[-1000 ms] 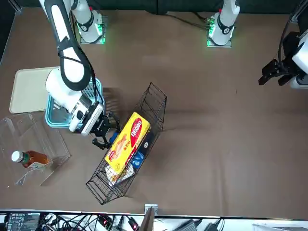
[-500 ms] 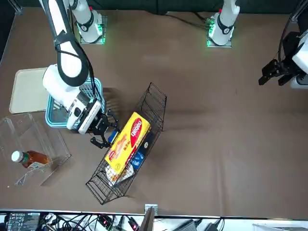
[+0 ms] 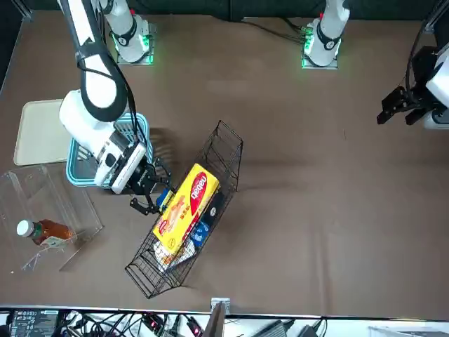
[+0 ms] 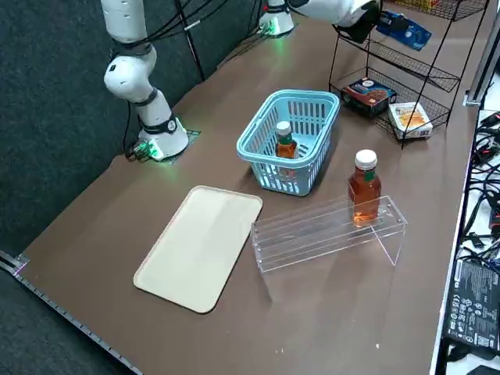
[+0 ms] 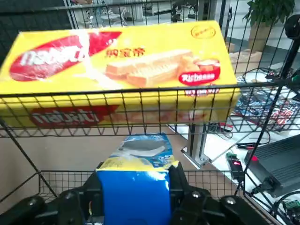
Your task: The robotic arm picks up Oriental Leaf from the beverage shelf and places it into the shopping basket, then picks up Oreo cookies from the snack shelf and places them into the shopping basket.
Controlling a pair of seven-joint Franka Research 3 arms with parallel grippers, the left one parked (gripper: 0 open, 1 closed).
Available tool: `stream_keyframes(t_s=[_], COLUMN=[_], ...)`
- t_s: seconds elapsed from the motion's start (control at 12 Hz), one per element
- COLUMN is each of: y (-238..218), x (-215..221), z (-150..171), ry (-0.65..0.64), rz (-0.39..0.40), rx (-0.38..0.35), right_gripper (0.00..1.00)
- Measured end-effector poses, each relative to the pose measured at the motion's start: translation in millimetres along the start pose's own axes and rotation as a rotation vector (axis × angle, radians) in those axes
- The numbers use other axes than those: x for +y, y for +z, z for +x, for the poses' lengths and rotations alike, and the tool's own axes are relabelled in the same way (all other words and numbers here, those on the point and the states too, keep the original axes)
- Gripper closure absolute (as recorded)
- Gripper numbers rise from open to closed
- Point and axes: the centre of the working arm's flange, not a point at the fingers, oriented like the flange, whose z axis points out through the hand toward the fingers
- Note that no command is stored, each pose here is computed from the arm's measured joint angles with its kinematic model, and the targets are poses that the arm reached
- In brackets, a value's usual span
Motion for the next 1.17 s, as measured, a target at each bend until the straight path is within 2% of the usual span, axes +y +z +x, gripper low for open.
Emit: stream_keyframes(t_s=[0.5,0.92,1.17], y=[-46.2,-102.1,-134.7], x=[-14.1,-33.0,-26.8], z=[4.5,-13.0,-19.7], ry=[-0.002,-0.008,-0.025], rz=[-0.016,-0.025,-0.009], rx=[0.003,-0.024,-0.025], right_gripper=[0.42,0.42,0.43])
